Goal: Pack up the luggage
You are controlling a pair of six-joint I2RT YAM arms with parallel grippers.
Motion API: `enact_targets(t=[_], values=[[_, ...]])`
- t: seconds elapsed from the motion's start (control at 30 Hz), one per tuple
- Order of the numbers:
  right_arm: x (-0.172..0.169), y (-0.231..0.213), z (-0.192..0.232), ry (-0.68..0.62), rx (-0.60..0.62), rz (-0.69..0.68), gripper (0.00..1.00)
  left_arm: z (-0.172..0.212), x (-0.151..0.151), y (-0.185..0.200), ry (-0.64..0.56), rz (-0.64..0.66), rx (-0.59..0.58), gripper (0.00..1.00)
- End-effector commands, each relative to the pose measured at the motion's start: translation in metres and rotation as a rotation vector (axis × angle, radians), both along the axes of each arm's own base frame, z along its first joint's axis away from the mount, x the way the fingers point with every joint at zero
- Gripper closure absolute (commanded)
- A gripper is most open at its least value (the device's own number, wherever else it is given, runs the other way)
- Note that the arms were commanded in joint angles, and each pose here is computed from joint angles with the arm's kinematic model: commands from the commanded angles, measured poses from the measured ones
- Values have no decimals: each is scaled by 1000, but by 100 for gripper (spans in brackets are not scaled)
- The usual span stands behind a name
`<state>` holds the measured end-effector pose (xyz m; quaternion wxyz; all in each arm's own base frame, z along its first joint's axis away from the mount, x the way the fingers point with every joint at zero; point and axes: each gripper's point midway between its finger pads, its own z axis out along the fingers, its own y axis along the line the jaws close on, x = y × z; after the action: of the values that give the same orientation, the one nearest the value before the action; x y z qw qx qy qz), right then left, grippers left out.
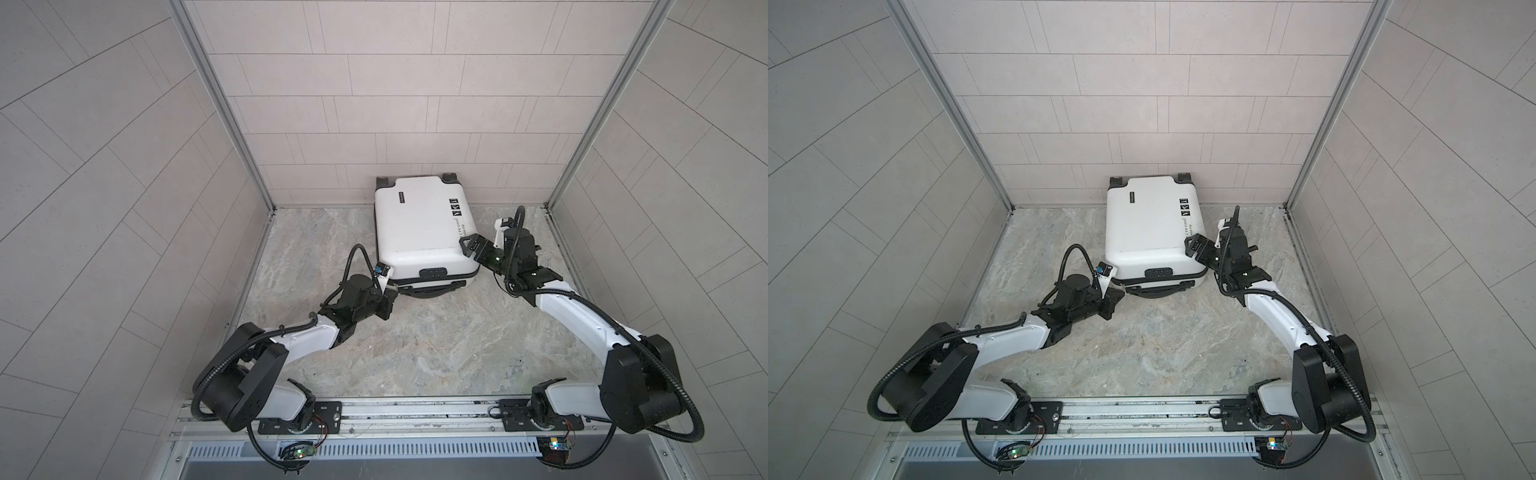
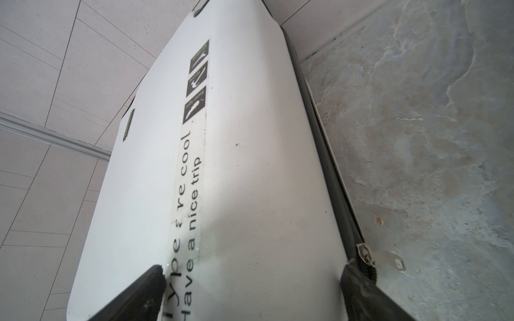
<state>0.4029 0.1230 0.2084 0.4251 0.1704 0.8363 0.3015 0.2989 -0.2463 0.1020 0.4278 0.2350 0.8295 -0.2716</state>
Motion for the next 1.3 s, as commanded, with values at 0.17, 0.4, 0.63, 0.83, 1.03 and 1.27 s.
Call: enact_targets(t=[0.17,0.4,0.63,0.83,1.03,1.27], values=[[-18,22,-28,103,23,90,0,40,-15,-43,-71,-170,-107,100],[-22,17,-29,120,-29,90,0,45,-14,-40,-73,-151,-109,100],[-26,13,-37,154,-92,108,0,47,-22,-37,32,-145,-79,100],[-25,14,-41,159,-86,111,0,50,-27,-31,100,-101,-100,100],[-24,19,-49,170,-65,117,0,58,-25,-30,90,-68,-143,100],[-26,25,-52,170,-51,124,0,66,-30,-48,22,-87,-130,100]])
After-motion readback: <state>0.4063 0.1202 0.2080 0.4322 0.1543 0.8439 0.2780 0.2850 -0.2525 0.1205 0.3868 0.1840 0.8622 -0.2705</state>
